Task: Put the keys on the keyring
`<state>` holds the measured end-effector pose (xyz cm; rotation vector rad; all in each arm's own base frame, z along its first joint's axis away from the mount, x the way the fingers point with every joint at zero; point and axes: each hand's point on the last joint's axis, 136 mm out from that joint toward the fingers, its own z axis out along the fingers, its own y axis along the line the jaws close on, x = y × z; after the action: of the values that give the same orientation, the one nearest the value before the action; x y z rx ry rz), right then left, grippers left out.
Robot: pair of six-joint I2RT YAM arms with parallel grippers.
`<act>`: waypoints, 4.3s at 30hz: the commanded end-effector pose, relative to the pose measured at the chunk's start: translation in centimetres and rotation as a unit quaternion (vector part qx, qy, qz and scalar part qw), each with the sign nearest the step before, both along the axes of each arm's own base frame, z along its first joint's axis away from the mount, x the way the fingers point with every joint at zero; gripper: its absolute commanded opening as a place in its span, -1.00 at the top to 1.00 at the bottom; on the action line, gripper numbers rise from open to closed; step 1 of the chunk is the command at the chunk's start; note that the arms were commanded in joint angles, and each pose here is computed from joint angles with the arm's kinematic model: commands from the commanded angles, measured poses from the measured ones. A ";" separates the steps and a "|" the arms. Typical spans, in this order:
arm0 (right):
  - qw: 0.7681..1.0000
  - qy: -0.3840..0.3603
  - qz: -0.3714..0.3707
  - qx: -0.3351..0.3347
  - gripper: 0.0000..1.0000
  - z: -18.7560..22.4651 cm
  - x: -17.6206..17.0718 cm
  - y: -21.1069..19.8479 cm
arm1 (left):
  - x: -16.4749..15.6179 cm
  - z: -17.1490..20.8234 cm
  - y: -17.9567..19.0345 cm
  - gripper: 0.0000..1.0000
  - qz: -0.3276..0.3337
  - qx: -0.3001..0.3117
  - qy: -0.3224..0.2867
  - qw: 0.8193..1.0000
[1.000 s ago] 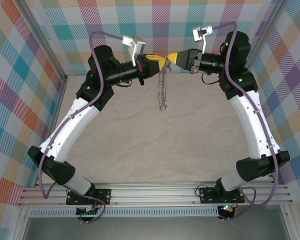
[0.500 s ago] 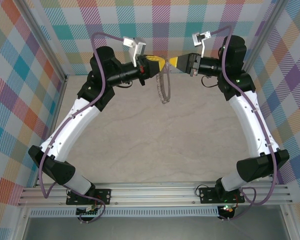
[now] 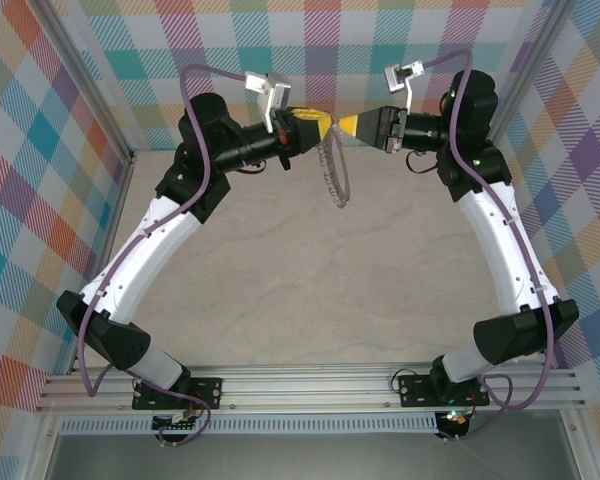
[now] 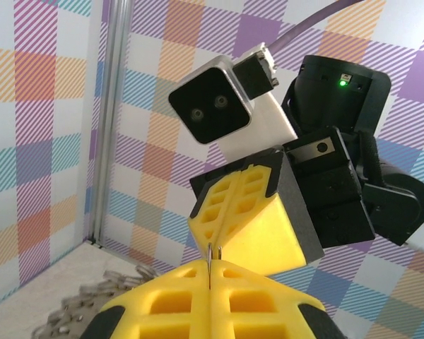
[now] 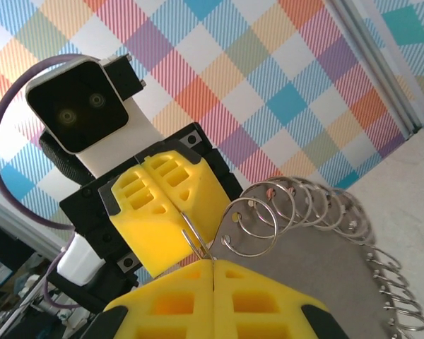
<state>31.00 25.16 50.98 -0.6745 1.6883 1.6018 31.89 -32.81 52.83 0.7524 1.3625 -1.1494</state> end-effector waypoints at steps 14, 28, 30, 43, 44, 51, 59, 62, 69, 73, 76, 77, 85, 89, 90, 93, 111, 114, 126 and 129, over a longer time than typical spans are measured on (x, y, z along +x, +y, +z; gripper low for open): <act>1.000 -0.004 0.016 0.006 0.92 0.8 -1.0 0.7 | -0.6 3.3 0.5 1.00 0.003 -0.049 -0.035 0.998; 0.995 -0.036 -0.084 0.042 0.10 4.2 0.0 -2.9 | -0.2 3.7 0.5 1.00 0.007 -0.064 -0.032 0.997; 0.994 -0.036 -0.085 0.052 0.03 4.5 0.3 -2.9 | -0.2 3.6 0.5 1.00 0.006 -0.065 -0.029 0.997; 0.994 -0.028 -0.051 0.095 -0.06 4.8 1.7 -1.1 | 0.4 3.5 0.6 1.00 0.004 -0.106 0.019 0.994; 0.994 -0.025 -0.050 0.095 -0.06 4.6 1.7 -0.9 | 0.4 3.6 0.6 1.00 0.004 -0.110 0.021 0.994; 0.994 -0.017 -0.045 0.098 -0.03 3.8 1.4 0.1 | 0.2 3.5 1.1 1.00 0.007 -0.125 0.030 0.992; 0.994 -0.006 -0.037 0.100 0.18 3.1 0.9 0.7 | -0.2 3.6 1.7 1.00 0.014 -0.137 0.031 0.990; 0.994 -0.001 -0.040 0.098 0.26 2.6 0.8 0.7 | -0.3 3.7 1.9 1.00 0.017 -0.141 0.030 0.989; 0.994 0.009 -0.046 0.097 0.44 1.6 0.6 0.5 | -0.3 3.7 2.1 1.00 0.020 -0.143 0.029 0.989; 0.994 0.007 -0.043 0.100 0.42 2.0 0.8 0.7 | -0.2 3.6 1.9 1.00 0.019 -0.142 0.032 0.989; 0.994 0.004 -0.040 0.103 0.38 2.3 0.9 0.8 | -0.2 3.5 1.9 1.00 0.019 -0.142 0.033 0.989; 0.994 0.003 -0.039 0.104 0.38 2.5 0.9 0.9 | -0.1 3.5 1.9 1.00 0.019 -0.141 0.032 0.989; 0.994 -0.004 -0.032 0.108 0.30 3.2 0.8 1.2 | 0.2 3.2 1.7 1.00 0.022 -0.139 0.034 0.989; 0.994 -0.003 -0.027 0.108 0.35 3.4 1.0 1.4 | 0.4 3.1 1.7 1.00 0.024 -0.139 0.034 0.989; 0.994 -0.004 -0.026 0.109 0.36 3.4 1.1 1.5 | 0.4 3.0 1.6 1.00 0.023 -0.139 0.035 0.989; 0.994 -0.002 -0.023 0.108 0.46 3.4 1.4 1.6 | 0.6 3.0 1.5 1.00 0.023 -0.138 0.034 0.990; 0.996 0.008 -0.024 0.085 0.94 1.6 1.4 1.8 | 1.5 2.8 1.2 1.00 0.031 -0.138 0.036 0.989; 0.996 0.008 -0.029 0.083 1.00 1.4 1.6 1.7 | 1.6 2.7 1.2 1.00 0.033 -0.138 0.036 0.989; 0.997 0.019 -0.067 0.035 1.00 -0.9 2.9 0.5 | 2.5 1.3 3.1 0.20 0.107 -0.079 0.057 0.989; 0.998 0.019 -0.065 0.019 1.00 -1.9 3.1 0.4 | 2.6 0.5 3.6 0.01 0.112 -0.050 0.069 0.990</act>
<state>34.96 26.06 48.39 -0.4393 1.7137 1.6173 35.71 -31.04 51.24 0.4237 1.4674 -1.1625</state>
